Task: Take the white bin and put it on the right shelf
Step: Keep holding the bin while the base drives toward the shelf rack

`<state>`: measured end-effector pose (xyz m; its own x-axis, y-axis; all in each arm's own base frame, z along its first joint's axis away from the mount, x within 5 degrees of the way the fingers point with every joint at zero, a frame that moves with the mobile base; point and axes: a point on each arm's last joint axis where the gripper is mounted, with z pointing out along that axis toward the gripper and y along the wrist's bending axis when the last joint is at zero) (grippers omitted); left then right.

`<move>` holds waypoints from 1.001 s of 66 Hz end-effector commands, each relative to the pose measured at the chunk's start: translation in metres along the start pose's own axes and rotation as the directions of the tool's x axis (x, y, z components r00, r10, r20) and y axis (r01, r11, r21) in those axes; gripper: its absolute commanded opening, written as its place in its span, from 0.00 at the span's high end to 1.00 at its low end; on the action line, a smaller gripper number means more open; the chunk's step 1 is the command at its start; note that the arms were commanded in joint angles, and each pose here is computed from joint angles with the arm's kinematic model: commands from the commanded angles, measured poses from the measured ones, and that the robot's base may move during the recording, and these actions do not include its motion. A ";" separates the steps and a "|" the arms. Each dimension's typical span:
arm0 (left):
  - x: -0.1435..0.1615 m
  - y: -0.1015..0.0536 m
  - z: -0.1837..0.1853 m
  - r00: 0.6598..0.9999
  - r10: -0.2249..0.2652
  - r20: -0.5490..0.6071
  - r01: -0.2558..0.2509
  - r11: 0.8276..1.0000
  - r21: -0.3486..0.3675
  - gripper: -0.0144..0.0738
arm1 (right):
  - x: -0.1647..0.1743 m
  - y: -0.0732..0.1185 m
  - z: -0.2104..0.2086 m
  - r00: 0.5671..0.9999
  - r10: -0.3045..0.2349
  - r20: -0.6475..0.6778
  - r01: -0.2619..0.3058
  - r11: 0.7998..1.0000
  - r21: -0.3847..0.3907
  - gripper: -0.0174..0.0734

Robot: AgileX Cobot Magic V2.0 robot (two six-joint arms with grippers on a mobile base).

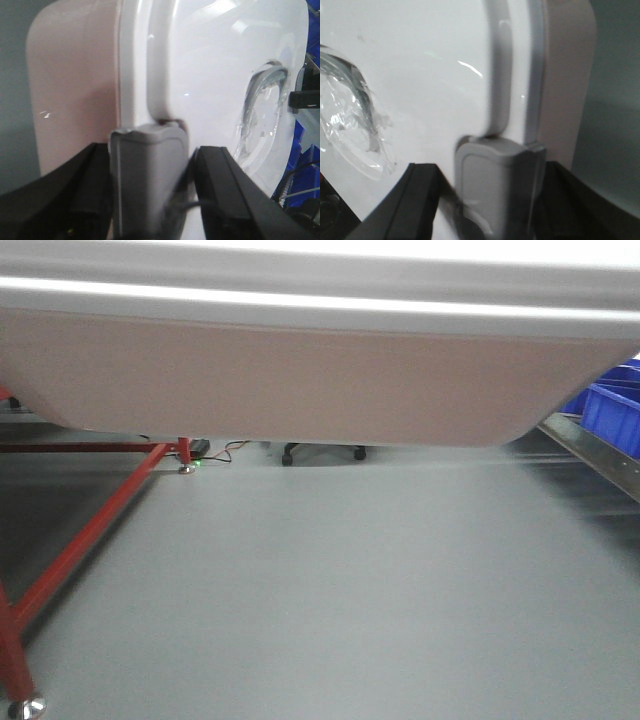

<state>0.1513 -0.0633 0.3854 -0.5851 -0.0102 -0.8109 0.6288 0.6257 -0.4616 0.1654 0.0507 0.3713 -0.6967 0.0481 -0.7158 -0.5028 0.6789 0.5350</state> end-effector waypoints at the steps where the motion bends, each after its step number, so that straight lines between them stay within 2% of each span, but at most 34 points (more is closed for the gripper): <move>1: -0.006 -0.029 -0.007 1.000 0.003 0.027 -0.009 0.976 0.216 0.61 | -0.006 0.029 -0.008 0.999 0.012 0.034 -0.005 0.979 -0.203 0.48; 66: -0.006 -0.029 -0.007 1.000 0.003 0.027 -0.009 0.976 0.216 0.61 | -0.006 0.029 -0.008 0.999 0.012 0.034 -0.005 0.979 -0.203 0.48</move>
<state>0.1513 -0.0633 0.3854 -0.5851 -0.0102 -0.8109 0.6288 0.6257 -0.4616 0.1654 0.0507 0.3713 -0.6967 0.0481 -0.7158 -0.5028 0.6789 0.5350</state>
